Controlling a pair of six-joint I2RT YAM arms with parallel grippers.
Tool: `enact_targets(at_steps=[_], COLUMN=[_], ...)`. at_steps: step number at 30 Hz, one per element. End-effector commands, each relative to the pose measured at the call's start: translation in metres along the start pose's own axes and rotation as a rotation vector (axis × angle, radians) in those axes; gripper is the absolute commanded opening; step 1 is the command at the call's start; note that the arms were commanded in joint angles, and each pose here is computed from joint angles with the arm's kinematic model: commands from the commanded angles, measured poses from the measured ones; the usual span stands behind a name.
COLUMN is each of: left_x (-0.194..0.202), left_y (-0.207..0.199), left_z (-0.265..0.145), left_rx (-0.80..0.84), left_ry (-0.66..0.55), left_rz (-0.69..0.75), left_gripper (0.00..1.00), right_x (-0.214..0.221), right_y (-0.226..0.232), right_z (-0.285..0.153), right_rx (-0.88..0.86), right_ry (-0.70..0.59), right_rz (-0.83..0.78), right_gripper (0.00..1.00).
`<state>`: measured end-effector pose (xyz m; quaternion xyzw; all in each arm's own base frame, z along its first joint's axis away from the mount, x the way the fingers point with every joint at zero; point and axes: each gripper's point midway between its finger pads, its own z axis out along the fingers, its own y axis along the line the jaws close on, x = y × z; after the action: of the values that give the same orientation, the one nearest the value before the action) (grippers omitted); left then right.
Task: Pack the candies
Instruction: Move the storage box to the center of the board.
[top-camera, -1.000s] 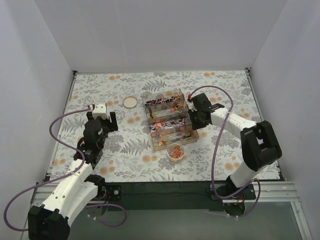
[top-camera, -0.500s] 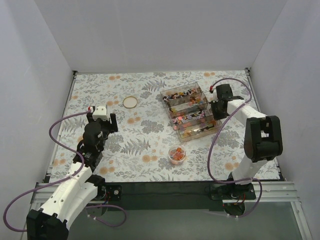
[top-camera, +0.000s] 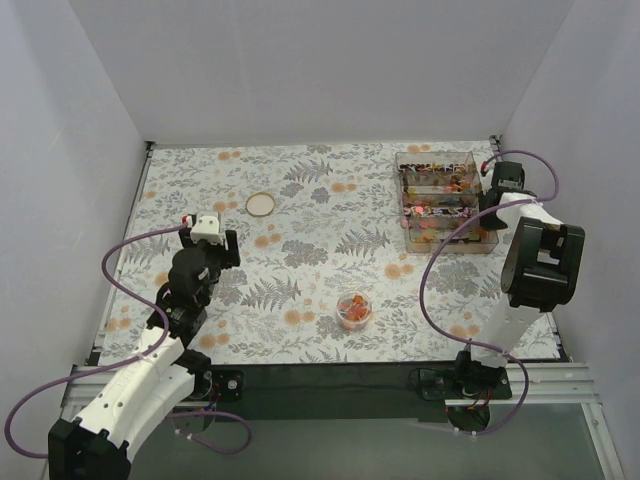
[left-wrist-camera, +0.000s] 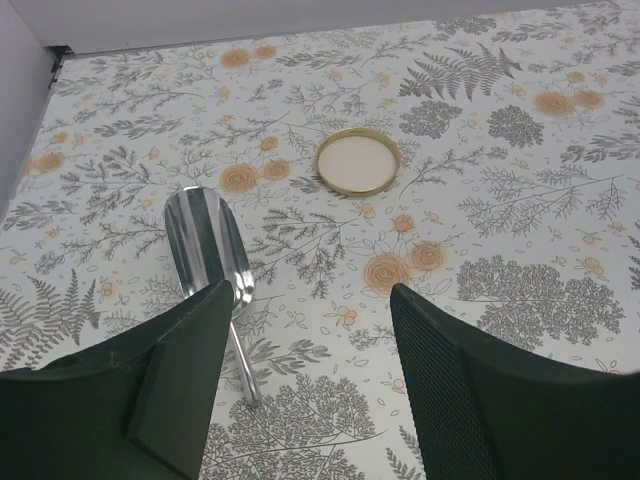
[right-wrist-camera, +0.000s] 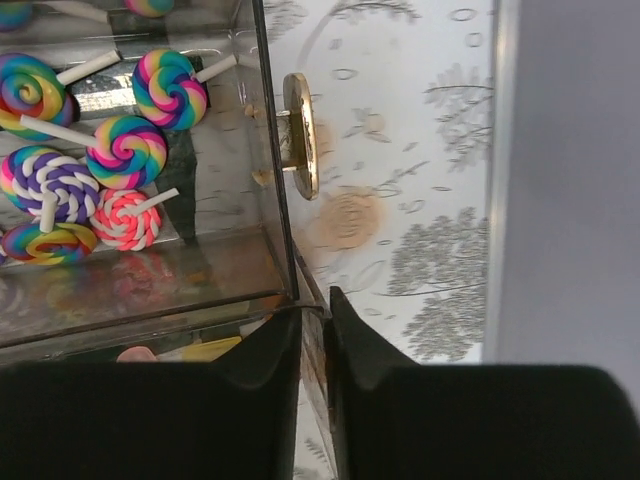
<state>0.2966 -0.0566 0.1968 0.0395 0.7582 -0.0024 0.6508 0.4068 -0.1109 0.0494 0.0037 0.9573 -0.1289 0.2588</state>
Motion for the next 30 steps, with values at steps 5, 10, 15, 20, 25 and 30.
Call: enact_targets(at_steps=[5, 10, 15, 20, 25, 30], left_x=[0.0, -0.001, -0.001, 0.0, 0.019, 0.02], left_y=[-0.003, -0.009, -0.023, -0.042, -0.056, -0.071], left_z=[0.0, 0.002, 0.006, 0.021, 0.057, 0.099], left_rx=[0.006, 0.029, 0.092, 0.156, 0.143, 0.15], left_ry=[-0.014, -0.022, -0.013, 0.056, 0.232, 0.308], left_rz=[0.016, -0.001, -0.034, -0.06, -0.057, -0.019], left_gripper=[0.63, 0.63, 0.63, 0.66, 0.66, 0.65], right_x=[-0.028, -0.057, -0.088, -0.091, -0.032, 0.026], right_y=[-0.108, -0.088, -0.023, 0.07, 0.154, 0.206], right_z=[-0.012, -0.035, -0.091, -0.155, -0.188, -0.207], right_rx=[0.308, 0.2, 0.065, -0.182, -0.417, -0.591], right_ry=[-0.061, -0.166, -0.282, -0.369, -0.326, -0.255], right_rz=[0.072, 0.171, 0.224, 0.161, 0.097, 0.011], right_gripper=[0.36, 0.49, 0.59, 0.62, 0.68, 0.67])
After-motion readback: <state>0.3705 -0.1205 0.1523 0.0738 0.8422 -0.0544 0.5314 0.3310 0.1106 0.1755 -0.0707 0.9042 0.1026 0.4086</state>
